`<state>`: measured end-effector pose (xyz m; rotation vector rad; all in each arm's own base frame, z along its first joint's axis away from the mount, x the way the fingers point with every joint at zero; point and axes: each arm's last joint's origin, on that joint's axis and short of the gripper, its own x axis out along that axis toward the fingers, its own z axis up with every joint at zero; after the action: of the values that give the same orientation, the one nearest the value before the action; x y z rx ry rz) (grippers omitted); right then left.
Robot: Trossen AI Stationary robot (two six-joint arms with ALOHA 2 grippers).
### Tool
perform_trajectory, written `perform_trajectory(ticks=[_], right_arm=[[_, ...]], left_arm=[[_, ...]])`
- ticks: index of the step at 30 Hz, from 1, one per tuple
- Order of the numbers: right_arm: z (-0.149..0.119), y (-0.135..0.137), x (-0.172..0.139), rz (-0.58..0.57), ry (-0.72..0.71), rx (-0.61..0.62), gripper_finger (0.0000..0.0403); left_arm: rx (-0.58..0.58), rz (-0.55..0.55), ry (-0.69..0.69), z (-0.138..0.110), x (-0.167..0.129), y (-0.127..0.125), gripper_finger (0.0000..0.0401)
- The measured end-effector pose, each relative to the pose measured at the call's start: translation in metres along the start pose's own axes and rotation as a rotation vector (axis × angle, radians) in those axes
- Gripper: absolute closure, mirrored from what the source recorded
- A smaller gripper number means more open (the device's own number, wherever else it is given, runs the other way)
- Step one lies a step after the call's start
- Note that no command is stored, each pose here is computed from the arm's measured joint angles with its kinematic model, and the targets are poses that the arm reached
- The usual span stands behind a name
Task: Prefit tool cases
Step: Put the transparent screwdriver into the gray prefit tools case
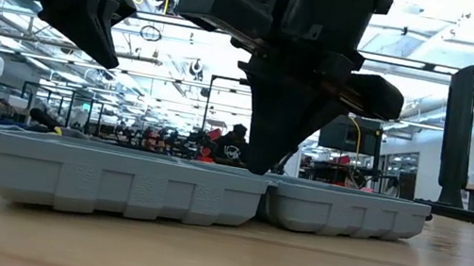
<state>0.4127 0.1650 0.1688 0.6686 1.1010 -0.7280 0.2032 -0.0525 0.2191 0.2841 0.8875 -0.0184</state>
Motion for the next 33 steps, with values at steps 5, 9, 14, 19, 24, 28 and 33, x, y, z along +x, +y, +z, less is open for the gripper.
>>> perform_trajectory(ticks=[5,9,14,19,24,28,33], right_arm=[[0.000,0.000,0.000,0.000,0.001,0.000,0.0403],[-0.002,0.001,0.008,-0.003,0.023,-0.001,0.0403],[-0.004,0.004,0.018,-0.001,0.056,0.002,0.0403],[0.000,0.002,0.007,0.010,0.023,0.003,0.0403],[0.012,-0.002,-0.027,0.048,-0.092,-0.015,0.0403],[0.015,-0.012,-0.036,-0.024,-0.129,-0.074,0.0403],[0.015,-0.038,-0.053,-0.248,-0.133,-0.135,0.0403]], left_arm=[[0.000,0.000,0.000,0.000,0.000,0.000,0.0393],[0.000,0.000,0.001,0.000,0.000,0.000,0.0393],[0.000,0.000,0.000,0.000,0.000,0.000,0.0393],[0.000,0.000,-0.001,0.000,0.000,0.000,0.0393],[0.004,0.001,-0.007,0.001,0.000,0.000,0.0393],[0.000,0.001,-0.026,0.003,0.000,0.000,0.0393],[0.006,0.014,-0.026,0.003,0.000,0.001,0.0393]])
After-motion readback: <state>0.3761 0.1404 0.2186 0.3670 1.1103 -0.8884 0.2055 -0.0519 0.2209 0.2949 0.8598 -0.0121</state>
